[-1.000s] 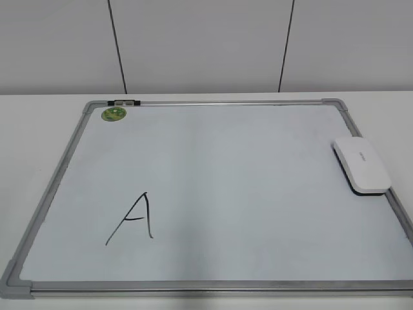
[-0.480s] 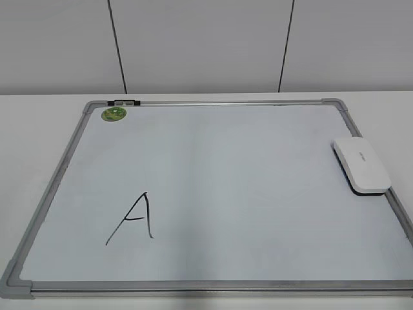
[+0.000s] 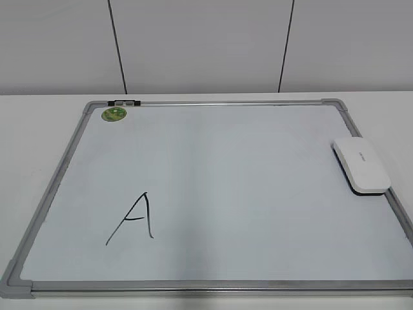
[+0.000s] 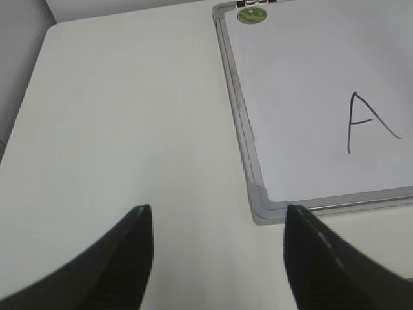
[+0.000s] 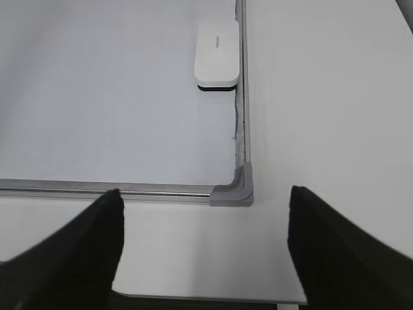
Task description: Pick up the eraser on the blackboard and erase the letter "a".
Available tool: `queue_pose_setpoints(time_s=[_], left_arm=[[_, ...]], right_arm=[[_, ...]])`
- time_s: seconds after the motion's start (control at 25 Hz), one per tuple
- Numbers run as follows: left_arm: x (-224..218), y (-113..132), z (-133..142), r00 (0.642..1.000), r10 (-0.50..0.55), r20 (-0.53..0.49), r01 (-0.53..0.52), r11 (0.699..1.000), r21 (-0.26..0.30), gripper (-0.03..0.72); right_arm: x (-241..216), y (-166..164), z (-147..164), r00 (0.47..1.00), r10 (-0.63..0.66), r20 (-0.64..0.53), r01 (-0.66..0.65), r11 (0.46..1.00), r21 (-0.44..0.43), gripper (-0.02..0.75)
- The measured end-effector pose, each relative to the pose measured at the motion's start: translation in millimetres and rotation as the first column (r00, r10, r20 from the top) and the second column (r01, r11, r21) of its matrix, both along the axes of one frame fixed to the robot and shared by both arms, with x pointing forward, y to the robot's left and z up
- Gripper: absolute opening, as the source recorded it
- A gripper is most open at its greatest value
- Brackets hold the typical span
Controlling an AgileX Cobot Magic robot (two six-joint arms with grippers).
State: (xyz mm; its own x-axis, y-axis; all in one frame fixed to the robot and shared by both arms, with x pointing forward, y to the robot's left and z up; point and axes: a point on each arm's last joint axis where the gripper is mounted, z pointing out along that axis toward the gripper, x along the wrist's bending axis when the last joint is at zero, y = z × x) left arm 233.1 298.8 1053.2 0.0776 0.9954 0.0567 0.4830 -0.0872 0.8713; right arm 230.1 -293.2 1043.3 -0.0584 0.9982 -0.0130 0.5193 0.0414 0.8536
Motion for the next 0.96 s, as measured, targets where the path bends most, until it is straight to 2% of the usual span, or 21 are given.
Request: queue_pose_setpoints(time_s=[0.96], left_arm=[[-1.0, 0.0, -0.4, 1.000, 0.000, 0.001, 0.000, 1.000, 0.000, 0.472]], right_arm=[[-0.7, 0.2, -0.2, 1.000, 0.000, 0.003, 0.000, 1.000, 0.004, 0.587]])
